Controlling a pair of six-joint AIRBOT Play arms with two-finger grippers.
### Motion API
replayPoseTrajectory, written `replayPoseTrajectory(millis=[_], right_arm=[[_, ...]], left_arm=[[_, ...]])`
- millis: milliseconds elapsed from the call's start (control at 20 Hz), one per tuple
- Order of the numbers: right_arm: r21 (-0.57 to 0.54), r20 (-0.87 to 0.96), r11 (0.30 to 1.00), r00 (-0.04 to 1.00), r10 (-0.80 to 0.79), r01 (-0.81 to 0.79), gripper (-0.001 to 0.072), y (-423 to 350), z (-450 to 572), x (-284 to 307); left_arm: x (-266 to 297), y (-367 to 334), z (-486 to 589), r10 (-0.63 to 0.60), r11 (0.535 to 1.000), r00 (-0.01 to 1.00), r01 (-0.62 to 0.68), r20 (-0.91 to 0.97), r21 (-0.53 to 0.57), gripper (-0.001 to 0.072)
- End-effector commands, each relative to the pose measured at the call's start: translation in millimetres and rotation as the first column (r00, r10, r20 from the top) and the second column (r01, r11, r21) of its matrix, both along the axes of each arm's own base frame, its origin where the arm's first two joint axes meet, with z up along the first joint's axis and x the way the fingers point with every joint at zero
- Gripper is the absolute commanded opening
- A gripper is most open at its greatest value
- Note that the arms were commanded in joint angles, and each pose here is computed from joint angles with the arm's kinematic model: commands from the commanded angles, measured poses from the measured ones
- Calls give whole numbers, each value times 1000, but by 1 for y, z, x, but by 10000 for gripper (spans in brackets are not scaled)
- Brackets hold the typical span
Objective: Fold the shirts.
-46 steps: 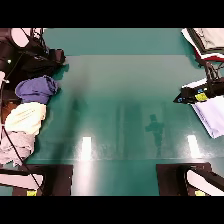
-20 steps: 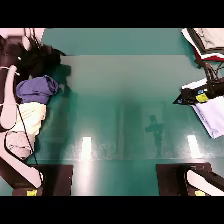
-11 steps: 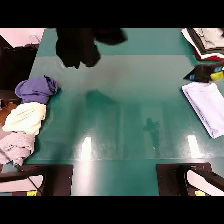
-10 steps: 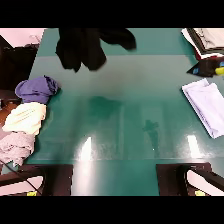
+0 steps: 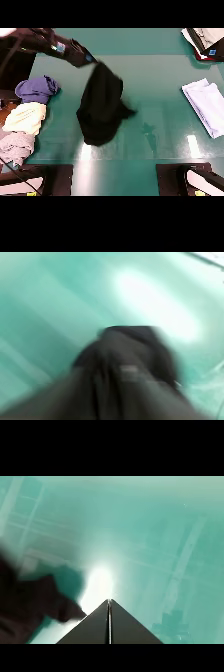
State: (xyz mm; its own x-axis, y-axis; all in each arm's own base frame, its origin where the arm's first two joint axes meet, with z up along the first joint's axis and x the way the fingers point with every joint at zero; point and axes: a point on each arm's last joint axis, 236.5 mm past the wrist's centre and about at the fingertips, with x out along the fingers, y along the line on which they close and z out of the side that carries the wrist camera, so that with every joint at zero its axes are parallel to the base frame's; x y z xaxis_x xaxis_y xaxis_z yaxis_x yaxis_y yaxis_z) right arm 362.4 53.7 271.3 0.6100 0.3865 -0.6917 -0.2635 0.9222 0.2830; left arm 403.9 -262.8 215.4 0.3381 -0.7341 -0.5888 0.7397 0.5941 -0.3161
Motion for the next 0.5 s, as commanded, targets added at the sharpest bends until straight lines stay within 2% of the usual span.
replayPoseTrajectory(millis=[0, 300, 450], right_arm=[[-8, -9, 1000, 1000, 12, -12, 24, 1, 3, -6], [-9, -9, 1000, 1000, 12, -12, 24, 1, 3, -6], [-9, -9, 1000, 1000, 12, -12, 24, 1, 3, -6]], left_arm=[[13, 18, -65, 132, 991, 959, -124, -249, 48, 549], [-43, 63, -100, 124, 987, 880, -60, -459, 151, 548], [-82, 73, -145, 201, 977, 835, -130, -512, 171, 548]])
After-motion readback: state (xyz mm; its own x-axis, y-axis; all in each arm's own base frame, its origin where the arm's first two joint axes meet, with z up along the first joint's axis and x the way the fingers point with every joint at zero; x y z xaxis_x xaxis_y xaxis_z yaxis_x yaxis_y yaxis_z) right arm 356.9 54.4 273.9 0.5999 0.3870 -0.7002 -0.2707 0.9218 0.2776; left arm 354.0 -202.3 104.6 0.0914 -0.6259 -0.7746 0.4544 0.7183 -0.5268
